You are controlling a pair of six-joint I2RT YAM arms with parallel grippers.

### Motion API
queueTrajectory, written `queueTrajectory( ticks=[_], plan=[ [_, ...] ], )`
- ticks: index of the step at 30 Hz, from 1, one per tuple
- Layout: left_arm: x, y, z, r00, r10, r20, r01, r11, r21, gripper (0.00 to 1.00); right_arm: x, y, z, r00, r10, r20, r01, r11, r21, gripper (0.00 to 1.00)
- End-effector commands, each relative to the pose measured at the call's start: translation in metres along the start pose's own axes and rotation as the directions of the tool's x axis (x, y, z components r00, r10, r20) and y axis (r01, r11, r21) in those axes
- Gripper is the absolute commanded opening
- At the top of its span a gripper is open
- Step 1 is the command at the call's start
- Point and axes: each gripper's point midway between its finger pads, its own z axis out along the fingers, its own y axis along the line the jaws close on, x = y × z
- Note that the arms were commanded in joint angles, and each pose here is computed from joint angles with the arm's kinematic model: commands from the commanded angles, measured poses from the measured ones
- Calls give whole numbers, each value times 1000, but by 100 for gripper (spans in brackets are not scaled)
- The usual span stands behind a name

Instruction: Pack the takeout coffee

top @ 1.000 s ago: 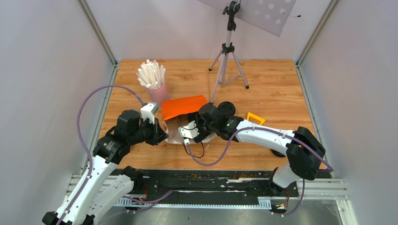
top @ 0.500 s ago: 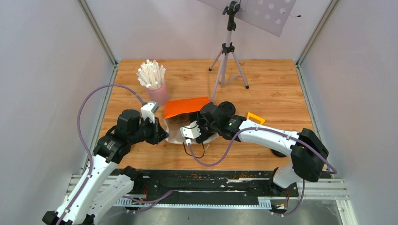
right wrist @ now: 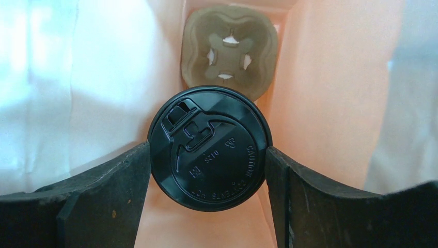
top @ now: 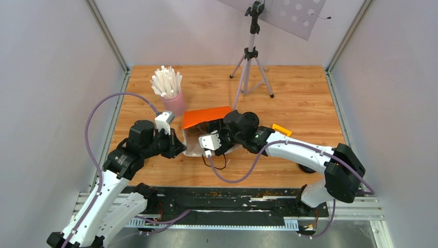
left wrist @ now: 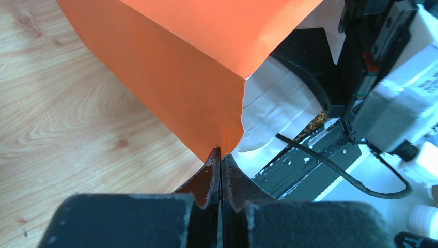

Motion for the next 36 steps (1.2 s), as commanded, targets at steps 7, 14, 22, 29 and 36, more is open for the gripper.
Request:
queueTrajectory(
  ticks=[7,14,22,29,36],
  plan=[
    [-11,-7,2,999,7,34,-9,999,35,3,-65,-29,-11,967,33,254,-54,996,77,48],
    [-7,-6,2,1000,7,19,-8,999,33,3,-77,-29,4,954,44,295,-70,995,76,48],
    [-3,-6,0,1000,-9,20,9,999,34,3,-74,-36,17,962,-11,271,-32,988,152,48],
    [1,-6,-1,1000,-17,8,16,999,33,3,-69,-37,28,968,-24,250,-16,987,159,49],
    [-1,-5,0,999,-30,18,29,999,25,3,-72,-35,33,966,-35,256,-6,988,157,49]
  ],
)
